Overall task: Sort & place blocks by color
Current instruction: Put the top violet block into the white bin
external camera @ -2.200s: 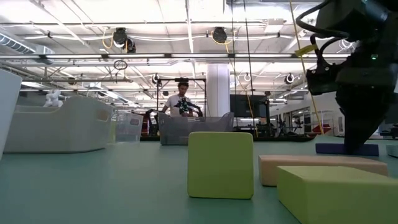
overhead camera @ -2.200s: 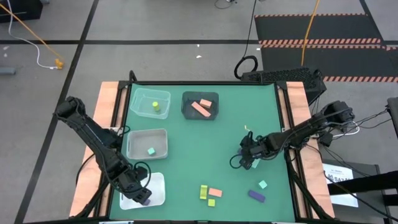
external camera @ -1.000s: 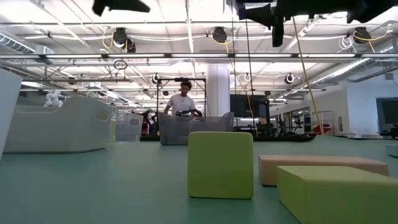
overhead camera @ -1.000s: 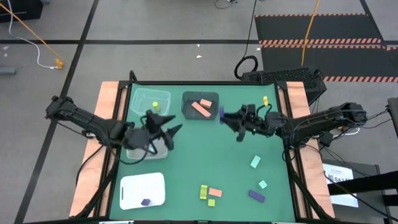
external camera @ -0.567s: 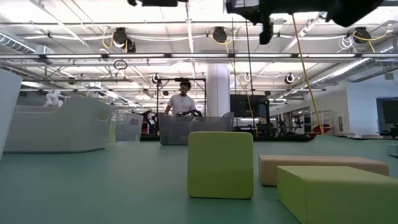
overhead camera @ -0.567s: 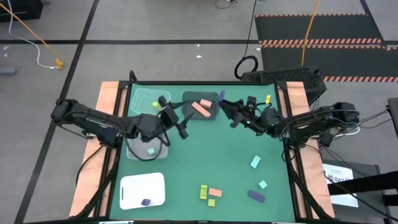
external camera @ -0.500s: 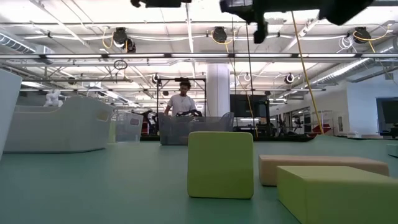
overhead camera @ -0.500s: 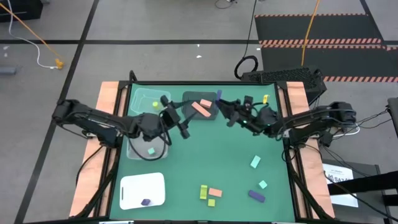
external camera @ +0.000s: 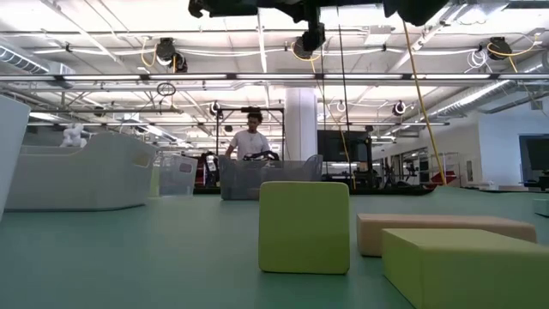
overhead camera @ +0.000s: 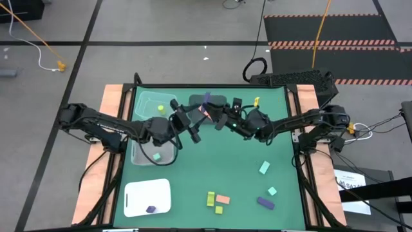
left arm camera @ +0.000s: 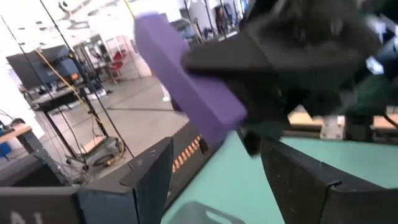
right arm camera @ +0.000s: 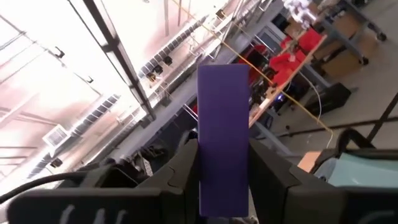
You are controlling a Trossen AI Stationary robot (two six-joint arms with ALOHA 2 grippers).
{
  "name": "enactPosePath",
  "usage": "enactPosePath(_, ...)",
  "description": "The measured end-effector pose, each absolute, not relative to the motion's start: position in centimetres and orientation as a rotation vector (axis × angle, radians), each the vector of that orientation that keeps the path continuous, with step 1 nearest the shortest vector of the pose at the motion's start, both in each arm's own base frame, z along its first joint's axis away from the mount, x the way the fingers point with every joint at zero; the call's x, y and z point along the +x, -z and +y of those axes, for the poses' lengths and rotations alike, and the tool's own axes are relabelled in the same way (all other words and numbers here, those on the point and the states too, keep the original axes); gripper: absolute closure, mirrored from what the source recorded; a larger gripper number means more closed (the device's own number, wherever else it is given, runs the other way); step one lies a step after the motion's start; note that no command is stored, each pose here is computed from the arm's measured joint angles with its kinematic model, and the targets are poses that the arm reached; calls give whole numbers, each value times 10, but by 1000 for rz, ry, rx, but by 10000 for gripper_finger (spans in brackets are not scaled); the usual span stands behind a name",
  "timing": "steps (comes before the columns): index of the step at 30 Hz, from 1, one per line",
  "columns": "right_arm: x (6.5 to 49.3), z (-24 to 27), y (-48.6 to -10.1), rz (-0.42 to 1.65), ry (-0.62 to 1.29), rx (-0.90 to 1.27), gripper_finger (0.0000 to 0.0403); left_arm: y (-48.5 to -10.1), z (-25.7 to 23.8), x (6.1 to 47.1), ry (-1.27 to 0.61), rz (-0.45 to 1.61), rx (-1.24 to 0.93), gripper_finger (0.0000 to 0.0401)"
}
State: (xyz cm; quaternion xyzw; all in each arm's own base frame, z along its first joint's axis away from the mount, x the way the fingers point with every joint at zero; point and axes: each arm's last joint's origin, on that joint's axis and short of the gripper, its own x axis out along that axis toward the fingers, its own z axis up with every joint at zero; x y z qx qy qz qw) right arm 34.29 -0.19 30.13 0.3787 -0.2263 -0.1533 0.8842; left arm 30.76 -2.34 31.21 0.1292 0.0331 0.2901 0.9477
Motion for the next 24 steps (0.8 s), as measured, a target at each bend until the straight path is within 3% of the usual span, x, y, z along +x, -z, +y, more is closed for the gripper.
enactPosePath(15, 344, -2, -299, -437, 308, 812, 310, -319, -14, 308, -624, 7, 261, 167)
enactPosePath(18, 344, -2, -299, -437, 307, 807, 310, -319, -14, 308, -618, 3, 257, 203)
enactPosePath(24, 343, -2, -299, -442, 317, 807, 308, -320, -13, 307, -636, 3, 258, 335)
